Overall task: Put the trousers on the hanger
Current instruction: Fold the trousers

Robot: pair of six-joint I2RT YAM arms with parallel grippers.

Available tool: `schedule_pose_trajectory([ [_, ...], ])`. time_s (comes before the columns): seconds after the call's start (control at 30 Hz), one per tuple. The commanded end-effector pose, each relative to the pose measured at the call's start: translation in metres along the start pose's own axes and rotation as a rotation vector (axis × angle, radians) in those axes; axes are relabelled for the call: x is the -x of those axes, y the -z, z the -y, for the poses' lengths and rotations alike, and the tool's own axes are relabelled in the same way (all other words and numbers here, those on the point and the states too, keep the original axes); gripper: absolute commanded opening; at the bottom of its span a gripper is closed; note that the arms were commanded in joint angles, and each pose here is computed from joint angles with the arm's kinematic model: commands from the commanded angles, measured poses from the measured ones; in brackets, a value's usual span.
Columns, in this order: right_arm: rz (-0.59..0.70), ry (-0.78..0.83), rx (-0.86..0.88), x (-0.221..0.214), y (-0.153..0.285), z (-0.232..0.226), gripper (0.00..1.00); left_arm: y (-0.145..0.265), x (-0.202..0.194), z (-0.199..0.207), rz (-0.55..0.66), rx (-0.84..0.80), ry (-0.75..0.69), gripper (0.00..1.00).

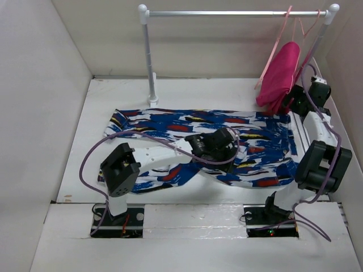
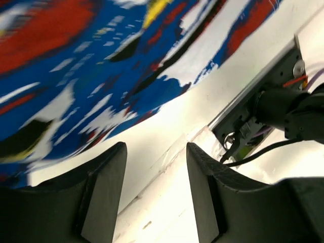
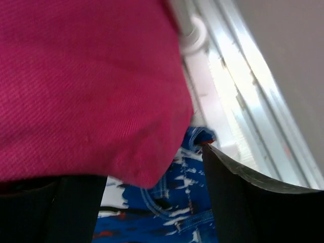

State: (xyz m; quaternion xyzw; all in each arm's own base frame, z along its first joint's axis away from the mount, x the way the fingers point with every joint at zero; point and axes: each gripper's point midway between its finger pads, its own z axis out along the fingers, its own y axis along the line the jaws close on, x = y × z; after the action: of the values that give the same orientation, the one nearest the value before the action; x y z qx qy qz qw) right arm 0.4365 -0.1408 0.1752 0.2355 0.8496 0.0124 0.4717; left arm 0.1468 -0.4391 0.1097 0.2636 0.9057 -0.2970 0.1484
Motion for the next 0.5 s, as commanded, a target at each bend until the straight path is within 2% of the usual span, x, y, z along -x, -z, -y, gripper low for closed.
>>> schedule_pose_trajectory([
  [0.0, -0.156, 0.094, 0.064, -0.045, 0.005, -0.02, 0.78, 0.056, 0.038, -0.017, 0.176, 0.099, 0.05, 0.47],
  [0.03, -0.127, 0.109, 0.117, -0.049, 0.01, -0.038, 0.76, 0.062, 0.037, -0.042, 0.193, 0.154, 0.13, 0.47],
  [0.07, -0.185, 0.1, 0.141, -0.087, 0.017, -0.039, 0.73, 0.073, 0.035, -0.061, 0.22, 0.218, 0.175, 0.48],
  [0.1, -0.139, 0.087, 0.171, -0.084, 0.037, -0.051, 0.69, 0.102, 0.042, -0.076, 0.308, 0.274, 0.217, 0.48],
  [0.17, -0.158, 0.116, 0.269, -0.115, 0.058, -0.082, 0.56, 0.118, 0.013, -0.131, 0.312, 0.428, 0.37, 0.48],
  [0.2, -0.212, 0.117, 0.299, -0.15, 0.069, -0.089, 0.3, 0.143, 0.01, -0.147, 0.381, 0.474, 0.424, 0.47],
  [0.23, -0.153, 0.144, 0.374, -0.146, 0.091, -0.11, 0.13, 0.15, -0.012, -0.183, 0.374, 0.563, 0.514, 0.47],
  [0.27, -0.179, 0.22, 0.511, -0.173, 0.117, -0.152, 0.02, 0.162, -0.026, -0.202, 0.381, 0.611, 0.597, 0.47],
  [0.3, -0.202, 0.242, 0.582, -0.195, 0.136, -0.171, 0.0, 0.186, -0.028, -0.211, 0.451, 0.601, 0.645, 0.46],
  [0.33, -0.166, 0.304, 0.736, -0.211, 0.18, -0.216, 0.0, 0.22, -0.029, -0.248, 0.55, 0.646, 0.73, 0.44],
  [0.37, -0.201, 0.361, 0.823, -0.232, 0.203, -0.234, 0.0, 0.22, -0.029, -0.249, 0.551, 0.647, 0.731, 0.44],
  [0.43, -0.192, 0.411, 0.979, -0.251, 0.247, -0.275, 0.0, 0.275, -0.003, -0.247, 0.743, 0.583, 0.723, 0.42],
  [0.47, -0.244, 0.465, 1.002, -0.276, 0.254, -0.289, 0.0, 0.306, 0.009, -0.261, 0.847, 0.605, 0.748, 0.41],
])
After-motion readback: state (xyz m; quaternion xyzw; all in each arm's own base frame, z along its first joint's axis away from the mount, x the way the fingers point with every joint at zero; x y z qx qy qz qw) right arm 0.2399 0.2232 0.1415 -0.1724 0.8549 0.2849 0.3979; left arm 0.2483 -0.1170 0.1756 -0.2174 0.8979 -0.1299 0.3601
